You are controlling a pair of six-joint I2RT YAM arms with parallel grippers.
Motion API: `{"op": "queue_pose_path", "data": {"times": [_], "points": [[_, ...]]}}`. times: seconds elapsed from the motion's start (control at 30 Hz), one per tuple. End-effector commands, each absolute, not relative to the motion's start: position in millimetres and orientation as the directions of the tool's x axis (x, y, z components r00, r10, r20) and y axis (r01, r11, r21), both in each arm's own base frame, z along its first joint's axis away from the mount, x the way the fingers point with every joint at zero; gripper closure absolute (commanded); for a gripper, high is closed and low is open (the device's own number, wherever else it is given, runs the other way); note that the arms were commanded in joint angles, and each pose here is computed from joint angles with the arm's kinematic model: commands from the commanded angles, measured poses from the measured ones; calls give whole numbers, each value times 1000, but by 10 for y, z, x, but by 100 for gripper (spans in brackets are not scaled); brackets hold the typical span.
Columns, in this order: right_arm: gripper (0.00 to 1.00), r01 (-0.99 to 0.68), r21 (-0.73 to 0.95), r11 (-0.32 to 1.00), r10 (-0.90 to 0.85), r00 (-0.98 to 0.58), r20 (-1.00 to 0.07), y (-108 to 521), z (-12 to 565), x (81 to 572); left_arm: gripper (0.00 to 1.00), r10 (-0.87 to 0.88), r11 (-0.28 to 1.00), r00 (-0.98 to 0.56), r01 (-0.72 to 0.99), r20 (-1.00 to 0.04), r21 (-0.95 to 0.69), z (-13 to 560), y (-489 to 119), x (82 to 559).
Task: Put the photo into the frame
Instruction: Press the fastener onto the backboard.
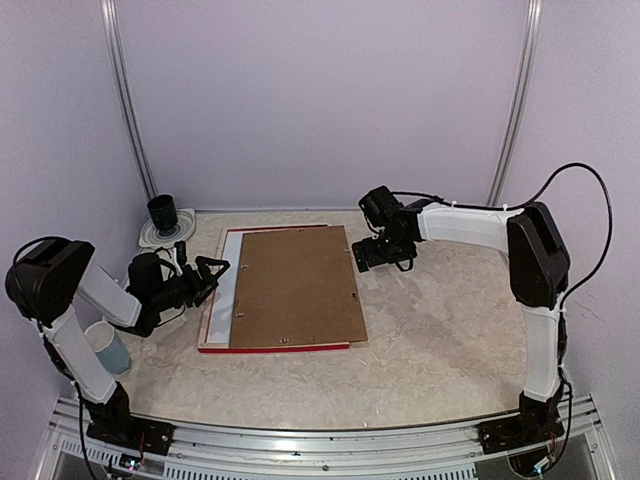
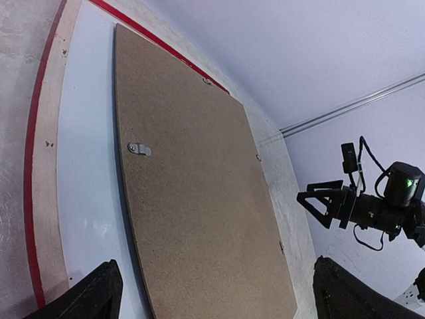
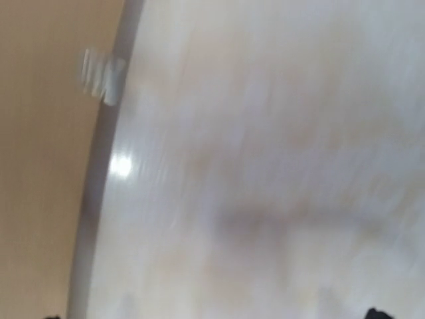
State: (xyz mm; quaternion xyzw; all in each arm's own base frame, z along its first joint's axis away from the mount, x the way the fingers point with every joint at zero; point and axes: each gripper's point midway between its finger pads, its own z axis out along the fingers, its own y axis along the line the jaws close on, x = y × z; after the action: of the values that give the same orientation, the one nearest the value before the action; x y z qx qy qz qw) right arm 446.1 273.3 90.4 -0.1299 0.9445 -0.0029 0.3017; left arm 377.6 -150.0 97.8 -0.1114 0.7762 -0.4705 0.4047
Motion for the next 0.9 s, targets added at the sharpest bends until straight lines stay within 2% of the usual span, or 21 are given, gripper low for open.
{"op": "queue_pose_path", "data": {"times": [0.0, 0.37, 0.63, 0.87], "points": [[1, -221, -108, 969, -242, -770, -591, 2647, 922, 4881, 1, -555, 521, -650, 216, -519, -826, 951, -1491, 3754], [1, -187, -97, 978, -201, -689, -696, 2680, 975, 5728, 1, -557, 517, -650, 217, -518, -828, 955, -1492, 3749], [1, -278, -30, 960, -212, -655, -725, 2937, 904, 5858, 1, -558, 510, -653, 216, -512, -832, 942, -1500, 3747], [1, -310, 8, 951, -213, -674, -707, 3030, 701, 5836, 1, -560, 507, -652, 218, -511, -834, 958, -1501, 3744]]}}
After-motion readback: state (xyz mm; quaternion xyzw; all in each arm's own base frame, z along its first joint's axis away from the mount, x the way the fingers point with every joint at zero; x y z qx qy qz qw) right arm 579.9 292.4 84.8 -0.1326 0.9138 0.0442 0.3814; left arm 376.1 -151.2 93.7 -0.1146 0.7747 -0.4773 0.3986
